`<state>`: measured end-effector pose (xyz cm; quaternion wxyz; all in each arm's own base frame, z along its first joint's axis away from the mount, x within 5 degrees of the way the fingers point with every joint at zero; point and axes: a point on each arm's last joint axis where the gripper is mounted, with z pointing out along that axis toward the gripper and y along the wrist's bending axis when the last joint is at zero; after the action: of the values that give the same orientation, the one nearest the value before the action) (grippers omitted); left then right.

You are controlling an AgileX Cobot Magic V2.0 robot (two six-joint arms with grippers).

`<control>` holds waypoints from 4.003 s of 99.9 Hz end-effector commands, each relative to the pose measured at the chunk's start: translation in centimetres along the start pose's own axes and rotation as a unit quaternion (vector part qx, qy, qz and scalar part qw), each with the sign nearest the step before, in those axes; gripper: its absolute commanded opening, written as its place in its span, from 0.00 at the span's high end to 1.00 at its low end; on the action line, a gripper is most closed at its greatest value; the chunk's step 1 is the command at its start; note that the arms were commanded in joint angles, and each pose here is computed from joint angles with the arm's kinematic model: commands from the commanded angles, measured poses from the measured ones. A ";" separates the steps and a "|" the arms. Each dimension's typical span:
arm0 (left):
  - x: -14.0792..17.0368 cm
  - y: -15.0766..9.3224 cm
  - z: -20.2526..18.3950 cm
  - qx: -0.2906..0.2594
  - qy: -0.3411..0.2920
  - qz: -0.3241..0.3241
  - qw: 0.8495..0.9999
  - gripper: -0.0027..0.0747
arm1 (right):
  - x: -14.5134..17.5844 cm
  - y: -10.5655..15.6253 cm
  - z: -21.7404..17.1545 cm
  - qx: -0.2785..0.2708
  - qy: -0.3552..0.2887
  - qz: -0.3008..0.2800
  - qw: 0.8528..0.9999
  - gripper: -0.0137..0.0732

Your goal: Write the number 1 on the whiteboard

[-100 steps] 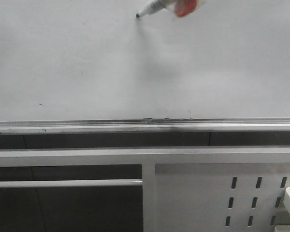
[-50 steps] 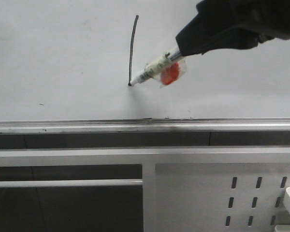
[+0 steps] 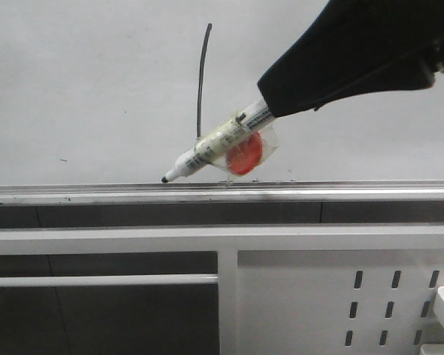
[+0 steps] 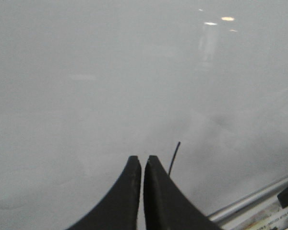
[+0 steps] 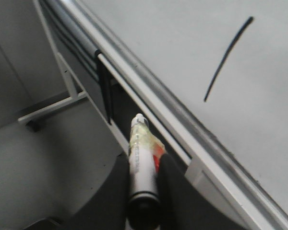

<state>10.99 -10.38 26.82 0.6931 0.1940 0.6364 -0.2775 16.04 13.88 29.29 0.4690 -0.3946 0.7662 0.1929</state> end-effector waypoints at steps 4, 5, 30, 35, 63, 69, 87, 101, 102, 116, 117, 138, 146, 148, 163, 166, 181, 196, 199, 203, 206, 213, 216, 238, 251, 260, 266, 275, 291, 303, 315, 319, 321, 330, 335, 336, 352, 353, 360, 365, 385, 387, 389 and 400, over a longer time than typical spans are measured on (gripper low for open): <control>-0.4 -1.3 0.4 0.065 -0.003 0.095 0.993 0.99 | -2.2 0.4 -1.2 -0.027 -0.008 -0.038 0.999 0.92; -0.3 -1.5 0.4 0.075 0.002 0.109 0.991 0.98 | -2.2 0.5 -1.2 -0.033 -0.003 -0.039 0.999 0.92; 2.0 -2.5 2.2 0.131 0.106 0.197 0.966 0.65 | -4.3 0.2 -0.8 -0.058 0.022 -0.083 0.995 0.92; 2.4 -2.7 2.6 0.141 0.112 0.213 0.960 0.55 | -4.6 0.2 -0.7 -0.061 0.025 -0.087 0.994 0.92; 3.7 -3.2 4.3 0.163 0.130 0.235 0.949 0.49 | -6.3 0.0 -0.7 -0.069 0.020 -0.098 0.993 0.92; 3.9 -3.3 4.5 0.164 0.125 0.233 0.950 0.49 | -6.6 0.1 -0.9 -0.072 0.018 -0.101 0.992 0.92; 4.3 -3.5 5.1 0.169 0.107 0.228 0.953 0.49 | -6.8 0.6 -1.0 -0.086 0.021 -0.107 0.990 0.92; 4.7 -3.6 5.4 0.171 0.106 0.226 0.953 0.50 | -6.8 0.7 -0.9 -0.090 0.021 -0.105 0.990 0.92; 4.8 -3.6 5.4 0.171 0.106 0.226 0.953 0.50 | -6.8 0.7 -0.9 -0.090 0.021 -0.105 0.990 0.92; 4.4 -3.7 5.6 0.171 0.083 0.222 0.956 0.50 | -6.8 0.7 -0.9 -0.093 0.023 -0.104 0.990 0.92; 4.3 -3.7 5.6 0.171 0.079 0.221 0.957 0.50 | -6.8 0.7 -0.9 -0.093 0.023 -0.104 0.990 0.92; 4.2 -3.9 5.5 0.180 0.067 0.229 0.954 0.94 | -6.7 0.7 -0.8 -0.093 0.024 -0.103 0.990 0.92; 4.2 -4.1 5.5 0.188 0.065 0.237 0.951 0.99 | -6.7 0.7 -0.8 -0.093 0.024 -0.103 0.990 0.92; 4.2 -4.1 5.5 0.188 0.066 0.237 0.951 0.99 | -6.7 0.7 -0.8 -0.093 0.024 -0.103 0.990 0.92; 4.3 -4.0 5.5 0.188 0.069 0.237 0.951 0.99 | -6.7 0.7 -0.8 -0.093 0.024 -0.103 0.990 0.92; 4.3 -4.0 5.5 0.188 0.071 0.238 0.950 0.99 | -6.7 0.7 -0.8 -0.093 0.024 -0.103 0.990 0.92; 4.3 -4.0 5.5 0.188 0.073 0.238 0.950 0.99 | -6.8 0.8 -0.8 -0.095 0.019 -0.095 0.991 0.92; 4.3 -4.0 5.5 0.188 0.073 0.237 0.950 0.99 | -6.9 0.8 -0.8 -0.095 0.018 -0.094 0.991 0.92; 4.3 -4.0 5.5 0.188 0.073 0.237 0.950 0.99 | -6.9 0.8 -0.8 -0.095 0.018 -0.094 0.991 0.92; 4.3 -4.0 5.5 0.188 0.074 0.237 0.950 0.99 | -6.9 0.8 -0.8 -0.095 0.018 -0.094 0.991 0.92; 4.4 -4.0 5.5 0.188 0.075 0.238 0.950 0.99 | -6.9 0.8 -0.8 -0.095 0.018 -0.094 0.991 0.92; 4.4 -4.0 5.5 0.188 0.075 0.238 0.950 0.99 | -6.9 0.8 -0.8 -0.095 0.019 -0.094 0.991 0.87; 4.4 -4.0 5.5 0.188 0.075 0.238 0.950 0.99 | -6.9 0.8 -0.8 -0.095 0.019 -0.094 0.991 0.83; 4.7 -3.9 5.4 0.184 0.088 0.230 0.952 0.99 | -7.3 0.5 -1.2 -0.078 -0.003 -0.093 0.993 0.33; 5.1 -3.4 5.1 0.163 0.103 0.207 0.959 0.99 | -8.1 0.6 -3.3 -0.053 -0.044 -0.106 0.992 0.35; 5.4 -2.6 4.9 0.115 0.111 0.158 0.974 0.99 | -8.2 0.7 -5.9 -0.039 -0.065 -0.115 0.990 0.40; 5.3 -2.0 4.7 0.080 0.099 0.126 0.984 0.99 | -8.3 0.7 -7.7 -0.025 -0.085 -0.117 0.989 0.45; 5.2 -1.3 4.4 0.042 0.072 0.098 0.992 0.99 | -8.0 0.7 -9.7 -0.008 -0.093 -0.125 0.988 0.70; 4.9 0.0 4.1 -0.031 0.045 0.049 0.997 0.99 | -7.4 0.6 -11.8 0.014 -0.092 -0.109 0.990 0.91; 4.9 0.5 4.1 -0.059 0.048 0.024 0.997 0.99 | -7.2 0.5 -12.2 0.018 -0.090 -0.107 0.990 0.91; 4.8 0.5 4.0 -0.082 0.034 -0.022 0.996 0.99 | -7.2 0.5 -12.2 0.017 -0.089 -0.107 0.990 0.91; 4.8 0.7 4.0 -0.101 0.026 -0.034 0.994 0.99 | -7.2 0.5 -12.2 0.017 -0.089 -0.107 0.990 0.91; 4.8 0.8 4.0 -0.111 0.021 -0.040 0.993 0.99 | -7.2 0.5 -12.2 0.017 -0.089 -0.107 0.990 0.91; 5.3 0.7 4.2 -0.132 0.015 -0.043 0.990 0.99 | -7.2 0.5 -12.2 0.017 -0.089 -0.107 0.990 0.91; 5.8 0.3 4.4 -0.127 0.015 -0.036 0.991 0.99 | -7.2 0.5 -12.2 0.017 -0.089 -0.107 0.990 0.91; 5.7 0.2 4.4 -0.125 0.011 -0.036 0.991 0.99 | -7.2 0.5 -12.2 0.017 -0.089 -0.107 0.990 0.91; 6.4 -0.5 4.7 -0.136 -0.044 -0.042 0.989 0.99 | -7.2 0.5 -12.2 0.017 -0.089 -0.107 0.990 0.91; 6.6 -0.5 4.8 -0.136 -0.043 -0.039 0.989 0.99 | -7.2 0.5 -12.2 0.017 -0.089 -0.107 0.990 0.91; 7.2 -0.7 5.3 -0.145 -0.030 -0.036 0.988 0.99 | -7.2 0.5 -12.2 0.017 -0.089 -0.107 0.990 0.91; 7.6 -0.8 5.7 -0.148 -0.025 -0.034 0.988 0.99 | -7.2 0.5 -12.2 0.017 -0.089 -0.107 0.990 0.91; 7.5 -0.7 7.2 -0.193 -0.034 -0.054 0.979 0.99 | -7.2 0.5 -12.0 0.018 -0.086 -0.107 0.990 0.91; 7.5 -0.6 7.3 -0.205 -0.034 -0.058 0.977 0.99 | -7.2 0.5 -12.0 0.018 -0.086 -0.107 0.990 0.91; 7.6 -0.4 7.2 -0.216 -0.031 -0.060 0.974 0.99 | -7.2 0.5 -12.0 0.018 -0.086 -0.107 0.990 0.91; 7.9 0.2 7.3 -0.246 -0.027 -0.064 0.967 0.99 | -7.2 0.4 -12.0 0.018 -0.086 -0.109 0.990 0.91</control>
<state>16.39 -16.68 17.38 0.6356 0.0313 0.7525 -0.1695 10.54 9.37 40.04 0.5229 -0.4696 0.6925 0.1625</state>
